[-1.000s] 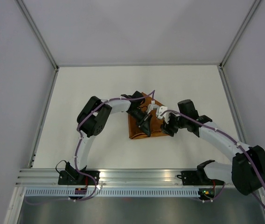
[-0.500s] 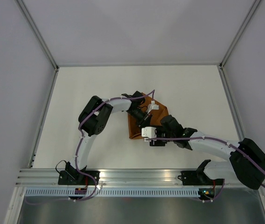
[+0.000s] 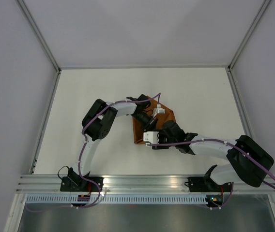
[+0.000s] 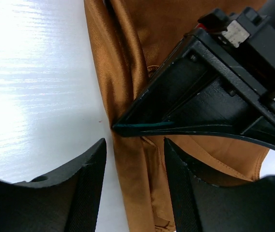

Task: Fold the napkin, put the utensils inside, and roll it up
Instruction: Roll the napkin with the utensil

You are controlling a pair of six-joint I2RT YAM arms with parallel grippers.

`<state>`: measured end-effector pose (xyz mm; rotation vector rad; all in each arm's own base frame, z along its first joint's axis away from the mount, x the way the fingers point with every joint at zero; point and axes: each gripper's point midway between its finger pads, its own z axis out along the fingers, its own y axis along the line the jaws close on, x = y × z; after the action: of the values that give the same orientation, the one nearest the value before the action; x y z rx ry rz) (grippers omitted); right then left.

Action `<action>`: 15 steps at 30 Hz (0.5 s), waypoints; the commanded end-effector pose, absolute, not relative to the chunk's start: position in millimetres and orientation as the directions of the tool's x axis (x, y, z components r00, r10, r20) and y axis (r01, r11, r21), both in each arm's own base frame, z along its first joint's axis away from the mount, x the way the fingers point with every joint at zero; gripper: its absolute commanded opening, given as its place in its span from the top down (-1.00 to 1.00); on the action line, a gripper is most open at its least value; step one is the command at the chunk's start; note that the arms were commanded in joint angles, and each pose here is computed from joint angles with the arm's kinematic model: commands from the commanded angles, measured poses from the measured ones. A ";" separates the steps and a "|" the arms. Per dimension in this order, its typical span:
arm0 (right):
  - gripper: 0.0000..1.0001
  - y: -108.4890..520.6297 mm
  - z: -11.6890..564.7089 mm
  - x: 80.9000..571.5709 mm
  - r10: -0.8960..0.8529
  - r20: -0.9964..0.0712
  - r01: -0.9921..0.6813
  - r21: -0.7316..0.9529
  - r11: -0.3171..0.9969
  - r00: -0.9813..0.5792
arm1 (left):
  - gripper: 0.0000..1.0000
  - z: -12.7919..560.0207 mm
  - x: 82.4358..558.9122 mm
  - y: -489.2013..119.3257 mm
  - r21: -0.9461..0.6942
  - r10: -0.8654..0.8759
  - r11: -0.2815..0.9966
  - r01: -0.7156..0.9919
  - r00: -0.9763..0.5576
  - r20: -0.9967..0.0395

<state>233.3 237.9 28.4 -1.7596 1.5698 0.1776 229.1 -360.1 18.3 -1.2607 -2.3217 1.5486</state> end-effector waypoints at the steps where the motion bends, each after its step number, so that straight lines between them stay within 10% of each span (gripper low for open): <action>1: -0.14 246.4 37.2 243.1 -0.779 -0.566 -0.875 -0.481 0.046 0.270 | 0.95 3.3 232.9 -357.4 -0.786 0.675 0.192 0.588 -0.660 -0.330; 10: 0.24 243.3 12.3 231.8 -0.817 -0.526 -0.921 -0.389 -0.017 0.237 | 0.95 6.2 233.2 -356.2 -0.777 0.678 0.191 0.599 -0.653 -0.337; 15: 0.54 238.4 5.3 222.0 -0.834 -0.513 -0.944 -0.330 -0.029 0.205 | 0.57 20.2 238.4 -361.1 -0.772 0.664 0.175 0.611 -0.652 -0.366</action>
<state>235.4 241.5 18.0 -1.8199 1.5948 0.1845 232.3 -357.8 18.7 -1.2496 -2.3327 1.5442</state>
